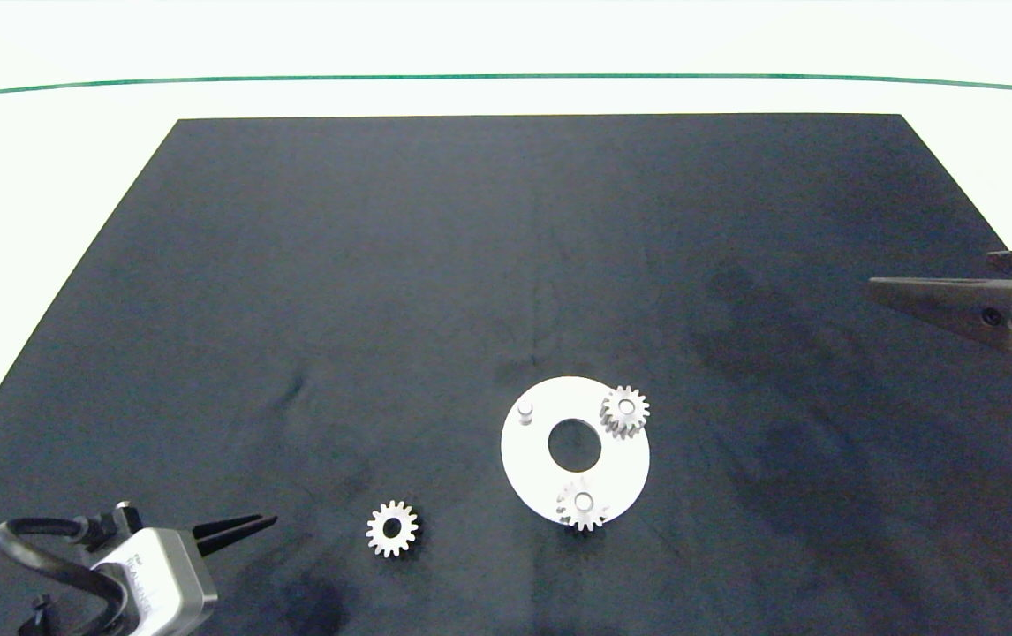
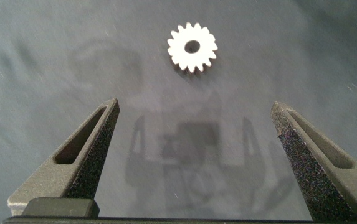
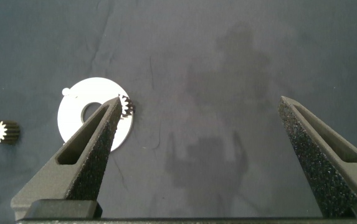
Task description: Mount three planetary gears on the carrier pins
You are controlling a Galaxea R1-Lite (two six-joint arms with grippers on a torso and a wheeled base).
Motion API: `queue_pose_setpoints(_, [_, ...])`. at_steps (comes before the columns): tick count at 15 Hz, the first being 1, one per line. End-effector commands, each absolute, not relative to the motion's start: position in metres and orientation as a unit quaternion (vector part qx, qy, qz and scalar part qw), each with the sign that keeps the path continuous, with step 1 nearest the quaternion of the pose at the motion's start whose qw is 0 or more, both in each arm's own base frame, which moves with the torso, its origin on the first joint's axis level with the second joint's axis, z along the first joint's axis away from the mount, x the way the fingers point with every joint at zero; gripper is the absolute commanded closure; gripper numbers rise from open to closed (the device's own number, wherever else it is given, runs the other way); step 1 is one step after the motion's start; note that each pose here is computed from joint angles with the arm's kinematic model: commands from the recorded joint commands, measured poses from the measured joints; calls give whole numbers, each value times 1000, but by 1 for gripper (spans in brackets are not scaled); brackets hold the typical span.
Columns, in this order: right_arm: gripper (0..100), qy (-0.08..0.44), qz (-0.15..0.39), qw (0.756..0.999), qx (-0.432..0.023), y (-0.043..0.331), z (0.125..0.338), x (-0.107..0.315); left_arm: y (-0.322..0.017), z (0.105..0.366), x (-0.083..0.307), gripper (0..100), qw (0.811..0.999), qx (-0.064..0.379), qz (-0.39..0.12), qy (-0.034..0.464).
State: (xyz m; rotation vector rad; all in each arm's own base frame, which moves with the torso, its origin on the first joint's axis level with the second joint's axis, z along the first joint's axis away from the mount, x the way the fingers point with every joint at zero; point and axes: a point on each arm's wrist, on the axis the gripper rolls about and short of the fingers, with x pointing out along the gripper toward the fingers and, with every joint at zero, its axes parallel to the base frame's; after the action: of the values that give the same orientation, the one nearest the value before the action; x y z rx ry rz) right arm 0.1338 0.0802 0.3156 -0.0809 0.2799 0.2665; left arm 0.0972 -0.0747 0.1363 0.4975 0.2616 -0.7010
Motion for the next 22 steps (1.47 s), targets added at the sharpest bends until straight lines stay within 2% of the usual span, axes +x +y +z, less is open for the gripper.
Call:
queue_pose_setpoints(1, [0, 137, 132, 981, -39, 79, 316, 132, -81, 135, 106, 0, 899, 262, -325, 135])
queue_pose_setpoints(7, [0, 136, 132, 981, -39, 79, 317, 132, -97, 133, 115, 0, 887, 276, -339, 150])
queue_pose_setpoints(11, [0, 138, 133, 981, -40, 79, 316, 132, -110, 139, 130, 0, 886, 275, -340, 152])
queue_pose_setpoints(16, [0, 138, 133, 981, -40, 78, 315, 131, -118, 132, 137, 0, 880, 281, -344, 168])
queue_pose_setpoints(22, [0, 137, 133, 981, -39, 78, 315, 130, -132, 124, 150, 0, 880, 281, -345, 164])
